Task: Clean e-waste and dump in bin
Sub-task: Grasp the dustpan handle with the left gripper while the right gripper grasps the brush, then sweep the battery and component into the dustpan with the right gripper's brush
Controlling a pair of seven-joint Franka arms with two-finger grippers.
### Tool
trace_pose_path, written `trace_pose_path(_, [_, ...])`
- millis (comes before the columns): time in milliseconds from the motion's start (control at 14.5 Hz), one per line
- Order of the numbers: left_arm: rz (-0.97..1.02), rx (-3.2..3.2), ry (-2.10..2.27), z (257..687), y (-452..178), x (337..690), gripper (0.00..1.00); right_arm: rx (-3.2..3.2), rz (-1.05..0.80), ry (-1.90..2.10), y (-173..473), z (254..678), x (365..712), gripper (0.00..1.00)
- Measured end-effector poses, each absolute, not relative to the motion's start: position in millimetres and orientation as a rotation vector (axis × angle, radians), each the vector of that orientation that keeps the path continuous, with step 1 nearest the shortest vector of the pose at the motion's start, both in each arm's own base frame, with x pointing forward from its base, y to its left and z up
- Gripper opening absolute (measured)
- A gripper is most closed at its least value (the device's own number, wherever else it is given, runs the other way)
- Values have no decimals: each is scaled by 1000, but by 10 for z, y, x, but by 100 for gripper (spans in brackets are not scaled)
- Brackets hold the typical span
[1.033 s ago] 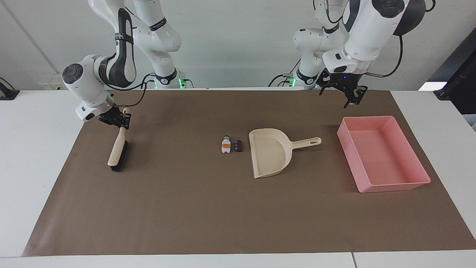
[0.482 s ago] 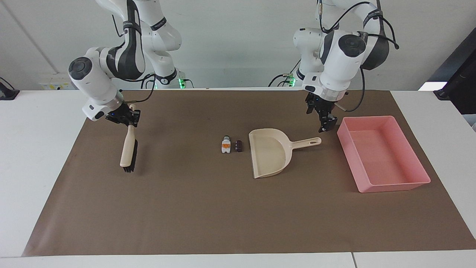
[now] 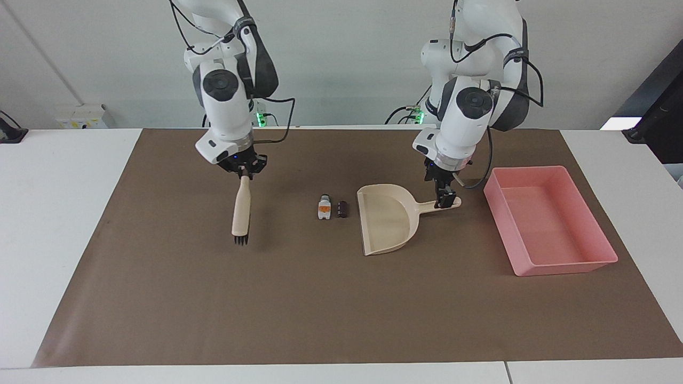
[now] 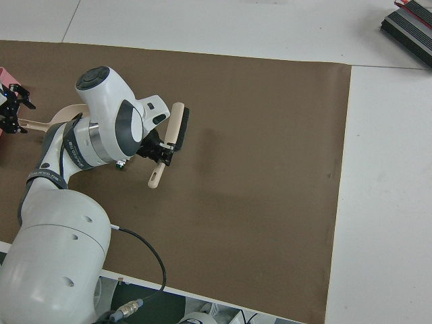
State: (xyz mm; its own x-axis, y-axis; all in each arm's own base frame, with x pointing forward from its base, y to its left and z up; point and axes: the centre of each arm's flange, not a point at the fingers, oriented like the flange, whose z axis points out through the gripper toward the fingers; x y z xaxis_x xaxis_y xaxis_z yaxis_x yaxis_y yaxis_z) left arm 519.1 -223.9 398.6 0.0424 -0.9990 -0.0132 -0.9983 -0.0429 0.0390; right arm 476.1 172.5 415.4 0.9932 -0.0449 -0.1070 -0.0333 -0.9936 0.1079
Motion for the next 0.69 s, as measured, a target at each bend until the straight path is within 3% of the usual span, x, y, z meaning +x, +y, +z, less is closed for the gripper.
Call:
trace_pose_path(275, [-47, 2257, -2158, 3511, -2194, 5114, 98, 3005, -186, -49, 2232, 4017, 4724, 26])
trace_pose_path(688, [-54, 2254, -2157, 3438, -2194, 5115, 97, 3008, -175, -40, 2317, 3993, 4724, 26])
